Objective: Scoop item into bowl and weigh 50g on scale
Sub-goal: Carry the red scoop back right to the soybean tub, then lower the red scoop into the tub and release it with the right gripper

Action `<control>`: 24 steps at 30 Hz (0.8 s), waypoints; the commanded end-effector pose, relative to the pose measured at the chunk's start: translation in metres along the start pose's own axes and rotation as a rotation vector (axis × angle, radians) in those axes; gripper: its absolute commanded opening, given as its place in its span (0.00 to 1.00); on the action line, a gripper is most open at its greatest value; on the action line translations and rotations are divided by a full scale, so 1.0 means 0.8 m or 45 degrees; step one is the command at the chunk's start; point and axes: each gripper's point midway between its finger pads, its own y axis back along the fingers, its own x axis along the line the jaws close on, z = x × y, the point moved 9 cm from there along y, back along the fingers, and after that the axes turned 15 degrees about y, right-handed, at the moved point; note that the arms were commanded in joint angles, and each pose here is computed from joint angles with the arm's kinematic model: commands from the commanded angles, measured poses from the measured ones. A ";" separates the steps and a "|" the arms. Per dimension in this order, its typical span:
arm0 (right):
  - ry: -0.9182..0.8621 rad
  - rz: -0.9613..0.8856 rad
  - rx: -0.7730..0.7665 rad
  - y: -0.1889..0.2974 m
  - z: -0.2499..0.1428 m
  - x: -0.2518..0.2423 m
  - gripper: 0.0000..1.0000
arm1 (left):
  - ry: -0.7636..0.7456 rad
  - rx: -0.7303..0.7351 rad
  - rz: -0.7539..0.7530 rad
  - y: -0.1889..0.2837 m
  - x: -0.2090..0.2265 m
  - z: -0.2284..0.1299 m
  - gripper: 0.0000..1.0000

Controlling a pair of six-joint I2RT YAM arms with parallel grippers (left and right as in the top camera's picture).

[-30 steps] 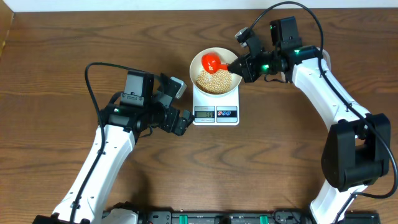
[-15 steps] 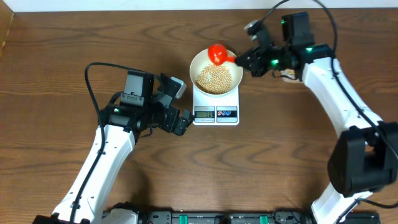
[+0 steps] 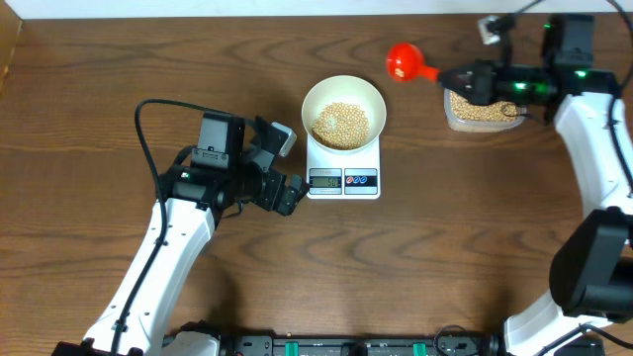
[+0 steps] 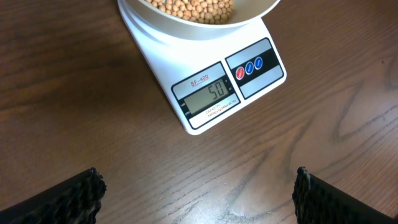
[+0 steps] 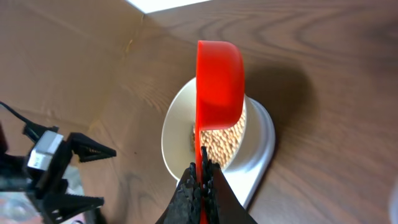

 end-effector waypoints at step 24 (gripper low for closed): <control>0.129 -0.898 0.332 0.108 -0.032 -0.075 0.01 | -0.022 -0.031 0.001 0.007 -0.004 0.007 0.99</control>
